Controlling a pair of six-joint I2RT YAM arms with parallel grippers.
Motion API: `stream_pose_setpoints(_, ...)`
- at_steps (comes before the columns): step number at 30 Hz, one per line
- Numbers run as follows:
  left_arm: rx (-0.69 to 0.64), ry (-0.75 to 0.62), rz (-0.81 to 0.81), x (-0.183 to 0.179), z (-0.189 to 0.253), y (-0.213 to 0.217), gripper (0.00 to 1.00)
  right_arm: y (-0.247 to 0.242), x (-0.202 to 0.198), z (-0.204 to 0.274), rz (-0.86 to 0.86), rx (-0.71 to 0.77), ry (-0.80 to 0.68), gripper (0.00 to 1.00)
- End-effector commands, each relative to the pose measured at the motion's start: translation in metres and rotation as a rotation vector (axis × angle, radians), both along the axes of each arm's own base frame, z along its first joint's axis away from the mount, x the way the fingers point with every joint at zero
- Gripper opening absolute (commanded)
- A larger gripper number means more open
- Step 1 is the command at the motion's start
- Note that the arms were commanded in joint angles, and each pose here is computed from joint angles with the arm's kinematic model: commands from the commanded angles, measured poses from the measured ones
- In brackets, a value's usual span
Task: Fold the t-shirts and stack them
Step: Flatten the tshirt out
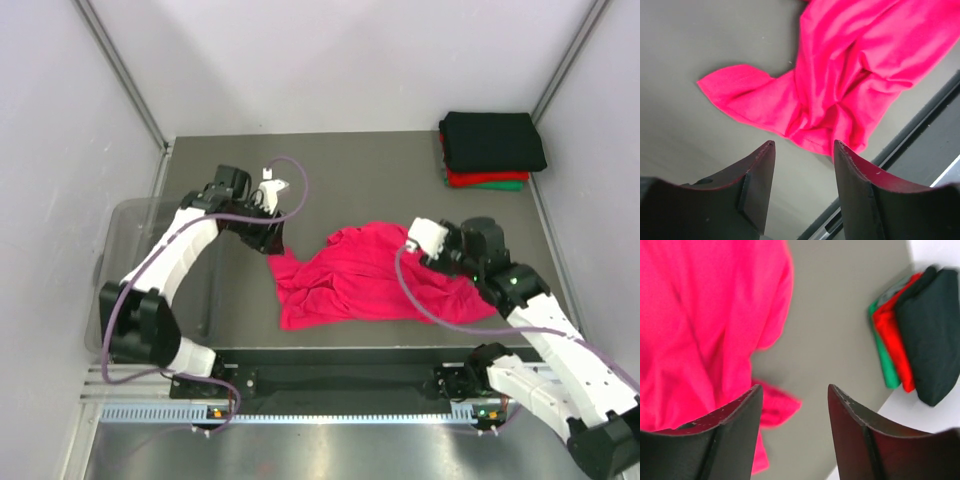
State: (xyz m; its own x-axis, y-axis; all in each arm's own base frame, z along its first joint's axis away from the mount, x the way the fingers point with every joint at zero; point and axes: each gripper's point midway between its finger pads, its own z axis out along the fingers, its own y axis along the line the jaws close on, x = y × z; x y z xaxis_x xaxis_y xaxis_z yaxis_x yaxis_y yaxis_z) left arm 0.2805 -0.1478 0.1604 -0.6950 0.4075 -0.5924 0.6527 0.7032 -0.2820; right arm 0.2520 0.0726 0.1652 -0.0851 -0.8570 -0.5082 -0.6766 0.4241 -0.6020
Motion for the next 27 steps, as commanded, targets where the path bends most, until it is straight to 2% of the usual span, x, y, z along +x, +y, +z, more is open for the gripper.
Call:
stream_pose_setpoints(1, 0.021, 0.017, -0.016, 0.021, -0.005, -0.004, 0.54, 0.029, 0.027, 0.063, -0.007, 0.226, -0.091, 0.55)
stream_pose_setpoints(7, 0.085, 0.009, 0.023, 0.039, -0.014, 0.004, 0.55, 0.082, 0.060, 0.054, 0.079, 0.361, 0.075, 0.54)
stream_pose_setpoints(8, 0.087, 0.012, 0.030, 0.039, -0.015, 0.004, 0.55, 0.092, 0.070, 0.035, 0.089, 0.357, 0.143, 0.54)
stream_pose_setpoints(10, 0.090, 0.007, 0.045, 0.037, -0.014, 0.006, 0.55, 0.113, 0.080, 0.034, 0.149, 0.393, 0.194, 0.54)
stream_pose_setpoints(11, 0.091, 0.005, 0.051, 0.034, -0.013, 0.008, 0.55, 0.121, 0.087, 0.010, 0.151, 0.379, 0.272, 0.54)
stream_pose_setpoints(13, 0.095, -0.021, 0.060, 0.028, -0.013, 0.011, 0.56, 0.141, 0.099, 0.008, 0.188, 0.387, 0.299, 0.54)
stream_pose_setpoints(14, 0.106, -0.036, 0.074, 0.029, -0.012, 0.014, 0.56, 0.148, 0.102, -0.013, 0.195, 0.366, 0.359, 0.54)
stream_pose_setpoints(19, 0.115, -0.067, 0.101, 0.022, -0.008, 0.021, 0.56, 0.192, 0.114, -0.022, 0.275, 0.348, 0.366, 0.54)
stream_pose_setpoints(27, 0.083, -0.115, 0.140, 0.013, 0.008, 0.030, 0.56, 0.230, 0.131, -0.061, 0.292, 0.296, 0.398, 0.55)
